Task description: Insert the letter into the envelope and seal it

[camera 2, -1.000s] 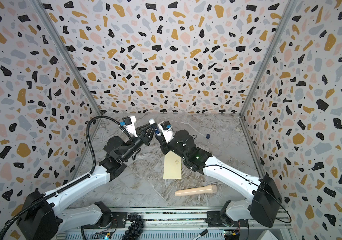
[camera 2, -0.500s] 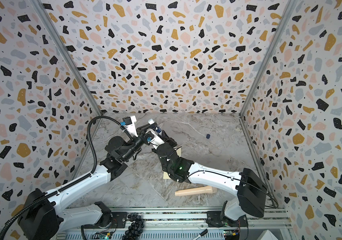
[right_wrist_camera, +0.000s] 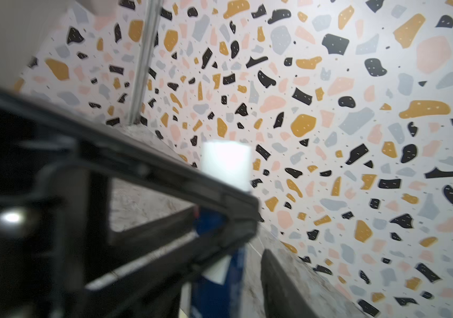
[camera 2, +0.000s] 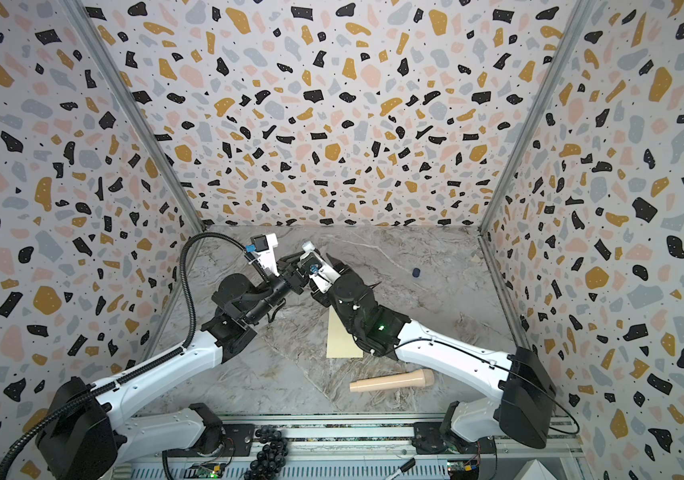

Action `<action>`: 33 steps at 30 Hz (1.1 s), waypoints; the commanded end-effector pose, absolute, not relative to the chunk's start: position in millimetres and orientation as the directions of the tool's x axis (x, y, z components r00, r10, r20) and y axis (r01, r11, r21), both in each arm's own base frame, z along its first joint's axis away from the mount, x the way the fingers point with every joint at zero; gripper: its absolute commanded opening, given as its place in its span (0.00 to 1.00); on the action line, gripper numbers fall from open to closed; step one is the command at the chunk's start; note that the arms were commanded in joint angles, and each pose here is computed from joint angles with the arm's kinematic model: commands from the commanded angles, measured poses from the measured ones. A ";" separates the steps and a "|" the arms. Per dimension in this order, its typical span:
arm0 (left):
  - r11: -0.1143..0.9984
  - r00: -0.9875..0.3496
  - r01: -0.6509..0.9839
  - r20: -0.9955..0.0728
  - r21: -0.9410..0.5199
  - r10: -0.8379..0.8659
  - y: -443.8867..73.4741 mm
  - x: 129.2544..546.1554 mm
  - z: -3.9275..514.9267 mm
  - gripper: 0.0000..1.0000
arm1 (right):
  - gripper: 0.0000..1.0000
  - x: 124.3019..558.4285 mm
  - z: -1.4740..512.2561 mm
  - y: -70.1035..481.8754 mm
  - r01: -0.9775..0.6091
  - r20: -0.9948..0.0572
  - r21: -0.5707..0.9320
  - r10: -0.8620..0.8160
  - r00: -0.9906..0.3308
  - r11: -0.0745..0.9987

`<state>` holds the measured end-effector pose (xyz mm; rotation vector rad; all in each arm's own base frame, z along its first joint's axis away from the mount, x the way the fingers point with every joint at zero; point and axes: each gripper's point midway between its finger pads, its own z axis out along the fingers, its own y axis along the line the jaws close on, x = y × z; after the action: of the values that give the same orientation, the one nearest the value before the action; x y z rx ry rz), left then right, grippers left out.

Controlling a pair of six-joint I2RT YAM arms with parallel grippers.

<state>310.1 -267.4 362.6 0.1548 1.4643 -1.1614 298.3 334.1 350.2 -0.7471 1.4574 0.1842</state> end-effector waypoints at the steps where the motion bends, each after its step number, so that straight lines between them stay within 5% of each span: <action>1: 0.435 -0.274 0.733 -0.812 -0.523 -0.515 -269.5 296.1 389.1 0.00 | 0.61 268.6 380.1 341.5 -0.765 -0.990 -0.139 -0.080 0.113 0.629; 7: 0.416 -0.265 0.745 -0.804 -0.521 -0.533 -264.8 293.6 400.6 0.00 | 0.73 258.6 378.5 322.0 -0.918 -0.997 0.054 0.070 -0.028 0.392; 16: 0.362 -0.281 0.756 -0.770 -0.545 -0.573 -260.9 292.4 408.4 0.00 | 0.72 248.4 367.6 310.0 -0.966 -0.967 0.233 0.131 -0.218 0.110; 33: 0.328 -0.302 0.760 -0.752 -0.561 -0.586 -261.7 291.7 409.1 0.00 | 0.47 253.9 365.4 318.4 -0.953 -0.941 0.304 0.163 -0.297 0.018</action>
<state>299.2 -266.0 383.5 0.1551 1.4232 -1.3103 259.2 319.6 347.2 -0.8799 1.3969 1.4508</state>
